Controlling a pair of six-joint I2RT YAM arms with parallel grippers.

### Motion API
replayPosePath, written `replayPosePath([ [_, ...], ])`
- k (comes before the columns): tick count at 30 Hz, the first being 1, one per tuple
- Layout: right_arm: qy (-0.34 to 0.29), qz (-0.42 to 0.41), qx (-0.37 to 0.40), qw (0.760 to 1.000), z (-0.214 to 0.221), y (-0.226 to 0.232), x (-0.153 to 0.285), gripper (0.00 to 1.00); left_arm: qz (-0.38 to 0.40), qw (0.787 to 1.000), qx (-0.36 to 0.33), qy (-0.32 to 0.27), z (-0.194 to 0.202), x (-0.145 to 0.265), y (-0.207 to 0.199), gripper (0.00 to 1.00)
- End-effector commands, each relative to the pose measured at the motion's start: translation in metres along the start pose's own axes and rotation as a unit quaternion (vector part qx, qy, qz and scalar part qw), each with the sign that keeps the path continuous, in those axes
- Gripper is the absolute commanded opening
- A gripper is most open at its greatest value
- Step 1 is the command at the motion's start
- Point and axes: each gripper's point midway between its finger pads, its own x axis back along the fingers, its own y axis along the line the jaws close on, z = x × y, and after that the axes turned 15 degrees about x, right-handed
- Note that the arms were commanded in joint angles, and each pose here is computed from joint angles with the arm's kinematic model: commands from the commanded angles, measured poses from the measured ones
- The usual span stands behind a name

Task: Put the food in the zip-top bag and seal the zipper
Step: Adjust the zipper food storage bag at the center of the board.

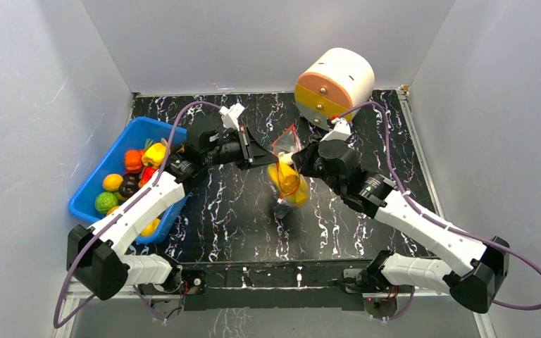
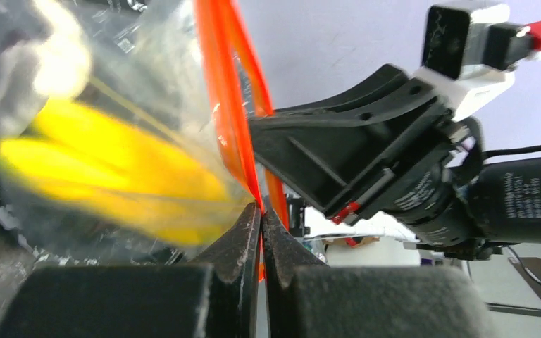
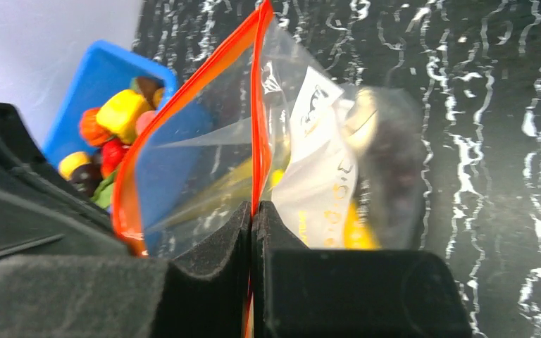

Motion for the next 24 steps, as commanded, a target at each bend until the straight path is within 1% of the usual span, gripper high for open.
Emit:
replayPosePath([
  [1, -0.026, -0.009, 0.01, 1.0, -0.018, 0.004, -0.005, 0.0, 0.114, 0.993, -0.001, 0.028, -0.003, -0.006, -0.056, 0.0],
  [2, -0.013, -0.062, -0.002, 0.998, -0.012, 0.024, -0.005, 0.0, 0.132, 0.99, 0.009, 0.04, -0.003, -0.01, -0.061, 0.0],
  [3, -0.003, -0.096, -0.017, 0.995, -0.008, 0.038, -0.003, 0.0, 0.138, 0.989, 0.017, 0.048, -0.002, -0.014, -0.06, 0.0],
  [4, 0.003, -0.11, -0.034, 0.993, -0.005, 0.043, -0.002, 0.0, 0.133, 0.989, 0.022, 0.053, -0.003, -0.018, -0.058, 0.0],
  [6, -0.01, -0.094, -0.042, 0.995, -0.009, 0.037, 0.001, 0.0, 0.091, 0.995, 0.012, 0.048, -0.003, -0.021, -0.041, 0.0],
  [8, -0.036, -0.042, -0.032, 0.998, -0.021, 0.016, 0.005, 0.0, 0.018, 0.999, -0.001, 0.026, -0.008, -0.024, -0.011, 0.0],
  [11, -0.071, 0.013, -0.021, 0.997, -0.043, -0.008, 0.016, 0.0, -0.084, 0.996, -0.025, -0.003, -0.014, -0.011, 0.024, 0.0],
  [13, -0.087, 0.002, -0.038, 0.995, -0.049, -0.006, 0.02, 0.0, -0.125, 0.991, -0.038, -0.009, -0.015, -0.003, 0.035, 0.0],
  [14, -0.085, -0.02, -0.047, 0.995, -0.044, 0.001, 0.019, 0.0, -0.143, 0.989, -0.042, -0.014, -0.018, 0.001, 0.039, 0.0],
  [16, -0.057, -0.076, -0.066, 0.993, -0.023, 0.021, 0.01, 0.0, -0.162, 0.986, -0.044, -0.023, -0.021, 0.004, 0.042, 0.0],
  [18, -0.014, -0.117, -0.065, 0.991, -0.002, 0.037, 0.001, 0.0, -0.14, 0.989, -0.045, -0.008, -0.017, 0.002, 0.032, 0.0],
  [20, -0.029, -0.125, -0.04, 0.991, -0.013, 0.04, 0.006, 0.0, -0.076, 0.996, -0.038, 0.035, -0.002, -0.001, 0.008, 0.0],
  [22, -0.051, -0.083, -0.018, 0.995, -0.031, 0.025, 0.015, 0.0, 0.008, 0.997, -0.021, 0.074, 0.015, 0.001, -0.02, 0.0],
  [24, -0.067, -0.056, -0.013, 0.996, -0.043, 0.016, 0.021, 0.0, 0.073, 0.994, -0.001, 0.075, 0.022, 0.009, -0.043, 0.0],
])
